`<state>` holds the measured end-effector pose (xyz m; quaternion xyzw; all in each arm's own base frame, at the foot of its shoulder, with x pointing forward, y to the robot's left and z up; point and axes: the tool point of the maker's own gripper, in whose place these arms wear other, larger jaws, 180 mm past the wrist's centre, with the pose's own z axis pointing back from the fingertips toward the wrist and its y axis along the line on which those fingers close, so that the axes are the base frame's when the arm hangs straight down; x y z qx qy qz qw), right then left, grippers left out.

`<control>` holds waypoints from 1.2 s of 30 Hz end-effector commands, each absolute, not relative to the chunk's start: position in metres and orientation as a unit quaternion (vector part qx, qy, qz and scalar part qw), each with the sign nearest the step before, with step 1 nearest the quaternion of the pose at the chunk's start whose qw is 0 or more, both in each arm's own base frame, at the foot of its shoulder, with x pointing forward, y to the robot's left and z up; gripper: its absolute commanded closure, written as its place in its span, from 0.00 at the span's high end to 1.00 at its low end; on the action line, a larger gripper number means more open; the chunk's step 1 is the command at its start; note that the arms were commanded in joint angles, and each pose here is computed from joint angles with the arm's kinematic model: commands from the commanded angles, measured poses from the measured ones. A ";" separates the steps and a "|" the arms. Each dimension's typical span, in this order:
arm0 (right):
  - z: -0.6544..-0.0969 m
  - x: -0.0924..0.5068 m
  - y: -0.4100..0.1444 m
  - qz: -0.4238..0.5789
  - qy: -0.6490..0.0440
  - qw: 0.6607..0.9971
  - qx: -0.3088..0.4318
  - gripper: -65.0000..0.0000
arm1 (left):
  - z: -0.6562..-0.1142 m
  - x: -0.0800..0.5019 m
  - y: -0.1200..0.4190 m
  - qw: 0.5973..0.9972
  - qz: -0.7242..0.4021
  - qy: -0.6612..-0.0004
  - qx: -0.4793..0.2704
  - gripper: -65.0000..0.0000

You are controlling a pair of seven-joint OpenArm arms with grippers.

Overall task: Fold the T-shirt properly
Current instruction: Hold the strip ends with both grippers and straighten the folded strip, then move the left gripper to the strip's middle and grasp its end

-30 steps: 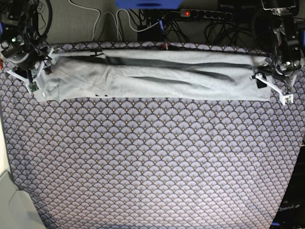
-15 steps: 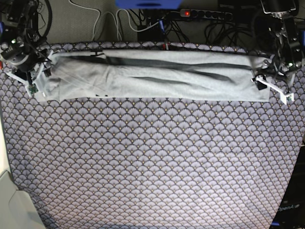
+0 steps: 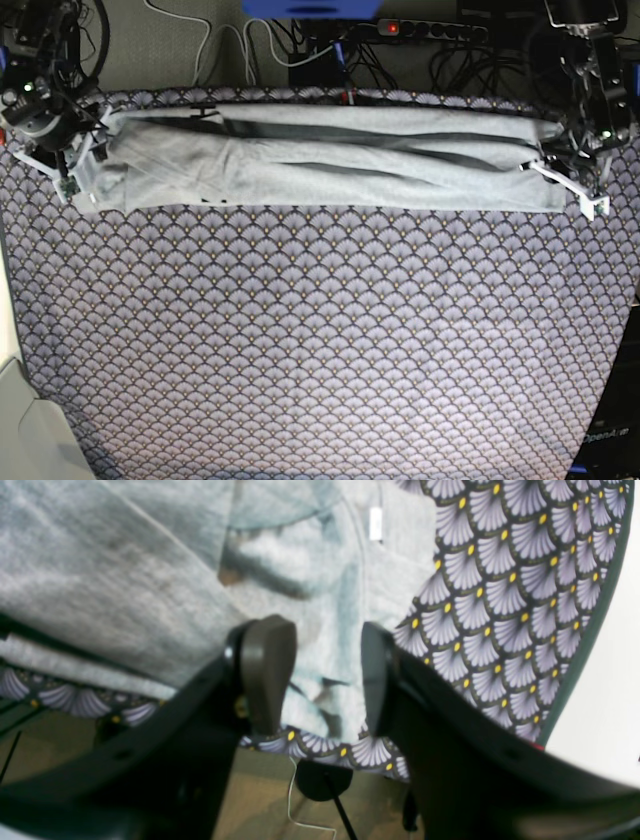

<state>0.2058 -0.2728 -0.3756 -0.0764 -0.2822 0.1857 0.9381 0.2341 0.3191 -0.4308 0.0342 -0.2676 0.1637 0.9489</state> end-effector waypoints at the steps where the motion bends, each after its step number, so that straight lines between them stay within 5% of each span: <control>1: -0.364 0.219 -0.276 0.188 -0.304 0.930 -0.084 0.29 | -0.433 0.221 0.334 0.954 0.166 -0.240 0.065 0.08; 3: -0.371 0.220 -0.278 0.181 -0.299 0.934 -0.079 0.19 | -0.431 0.223 0.334 0.953 0.166 -0.243 0.066 0.00; 7: -0.390 0.223 -0.285 0.160 -0.282 0.944 -0.063 0.00 | -0.415 0.231 0.329 0.949 0.152 -0.267 0.068 0.01; 20: -0.424 0.219 -0.283 0.147 -0.244 0.958 -0.029 0.00 | -0.323 0.258 0.270 0.931 0.095 -0.351 0.040 0.01; 36: -0.424 0.220 -0.282 0.148 -0.245 0.958 -0.028 0.00 | -0.345 0.245 0.194 0.943 0.142 -0.293 -0.071 0.01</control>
